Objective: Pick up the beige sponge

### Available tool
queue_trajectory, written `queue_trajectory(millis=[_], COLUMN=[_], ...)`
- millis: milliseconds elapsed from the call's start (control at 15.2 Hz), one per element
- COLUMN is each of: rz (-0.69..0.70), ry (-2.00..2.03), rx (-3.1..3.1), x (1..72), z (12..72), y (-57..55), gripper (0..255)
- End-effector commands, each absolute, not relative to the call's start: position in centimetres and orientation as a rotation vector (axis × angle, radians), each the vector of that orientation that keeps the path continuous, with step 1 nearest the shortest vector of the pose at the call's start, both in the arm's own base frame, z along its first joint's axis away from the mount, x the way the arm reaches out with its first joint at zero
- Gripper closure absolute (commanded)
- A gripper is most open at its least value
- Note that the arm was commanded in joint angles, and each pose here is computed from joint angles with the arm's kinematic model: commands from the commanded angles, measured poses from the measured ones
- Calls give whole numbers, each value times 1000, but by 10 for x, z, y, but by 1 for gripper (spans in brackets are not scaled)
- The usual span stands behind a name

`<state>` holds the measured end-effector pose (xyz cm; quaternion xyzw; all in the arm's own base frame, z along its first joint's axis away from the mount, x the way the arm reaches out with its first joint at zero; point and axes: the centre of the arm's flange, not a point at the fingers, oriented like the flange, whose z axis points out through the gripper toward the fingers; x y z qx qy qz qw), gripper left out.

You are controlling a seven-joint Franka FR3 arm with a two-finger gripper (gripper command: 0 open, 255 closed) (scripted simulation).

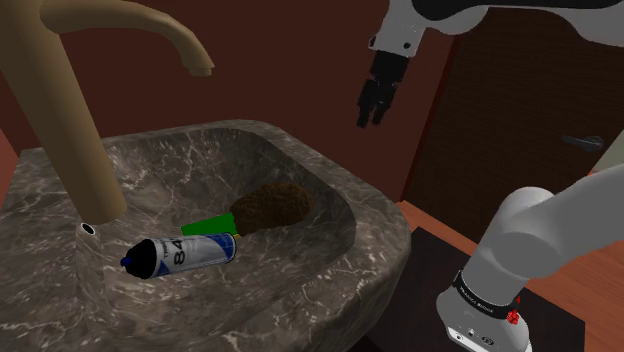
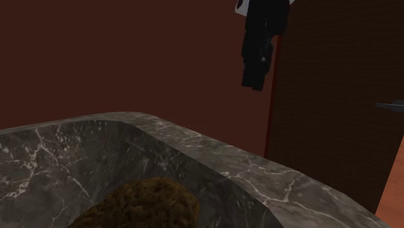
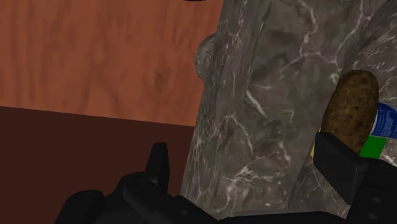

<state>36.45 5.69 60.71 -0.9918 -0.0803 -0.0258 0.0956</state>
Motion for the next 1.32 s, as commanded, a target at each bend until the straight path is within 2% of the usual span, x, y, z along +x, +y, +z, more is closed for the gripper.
queue_trajectory(millis=[0,1254], rz=[-8,572], ry=[-261,-457], rx=[-2912,-2583], x=[387,523], z=[595,466], y=[74,269], gripper=[0,0])
